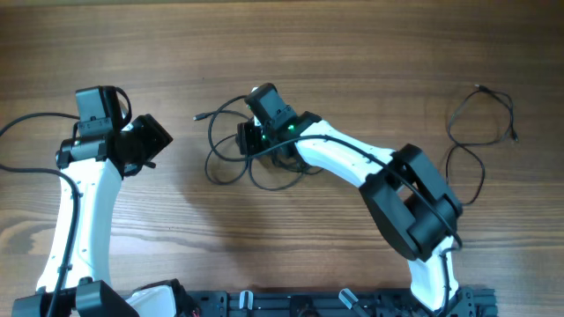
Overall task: Untangle cables
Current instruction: 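Reach the right gripper back and grasp another cable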
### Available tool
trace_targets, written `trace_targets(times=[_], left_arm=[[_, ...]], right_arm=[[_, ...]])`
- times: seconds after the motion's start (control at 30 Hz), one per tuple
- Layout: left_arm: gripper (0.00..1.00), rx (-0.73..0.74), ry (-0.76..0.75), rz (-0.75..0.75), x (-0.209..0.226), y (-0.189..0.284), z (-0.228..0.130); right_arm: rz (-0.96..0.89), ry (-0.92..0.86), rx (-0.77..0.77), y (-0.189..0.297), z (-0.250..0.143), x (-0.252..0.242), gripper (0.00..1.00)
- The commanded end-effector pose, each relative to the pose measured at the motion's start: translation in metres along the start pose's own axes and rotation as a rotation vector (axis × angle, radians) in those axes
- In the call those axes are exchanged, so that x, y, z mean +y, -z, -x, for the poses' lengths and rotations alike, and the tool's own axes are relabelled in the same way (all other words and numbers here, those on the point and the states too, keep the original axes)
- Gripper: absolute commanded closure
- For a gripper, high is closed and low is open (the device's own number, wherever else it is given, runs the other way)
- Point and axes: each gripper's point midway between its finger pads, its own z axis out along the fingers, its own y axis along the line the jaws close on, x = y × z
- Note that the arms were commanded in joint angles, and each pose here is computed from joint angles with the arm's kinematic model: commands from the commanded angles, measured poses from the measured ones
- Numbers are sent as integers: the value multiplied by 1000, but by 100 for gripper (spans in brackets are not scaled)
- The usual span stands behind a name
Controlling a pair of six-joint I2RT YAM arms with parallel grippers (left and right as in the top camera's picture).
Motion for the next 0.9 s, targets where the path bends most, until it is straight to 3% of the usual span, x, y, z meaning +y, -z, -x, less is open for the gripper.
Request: trace_targets(times=[0.0,0.17,0.23,0.37,0.73,0.87], left_arm=[[36,6,15,8,3,3,-3],[36,32,16,9,4,3,-9],[36,39,17,1,3,3,-10],[36,40,17,1,3,3,-10],[36,43,18,3,3,3,-11],[36,43,18,3,3,3,-11]], right_arm=[[-26,-218,-47,-18,6,-10,42],[-71,-389,-85,-25,8,-23,49],[-77,-421,-97,-25,9,-24,64],[-82,-427,-91,-27,7,-25,81],[-97,-503,-118,-35,8,-32,85],[-64,-495,-144,-34,17,-26,96]])
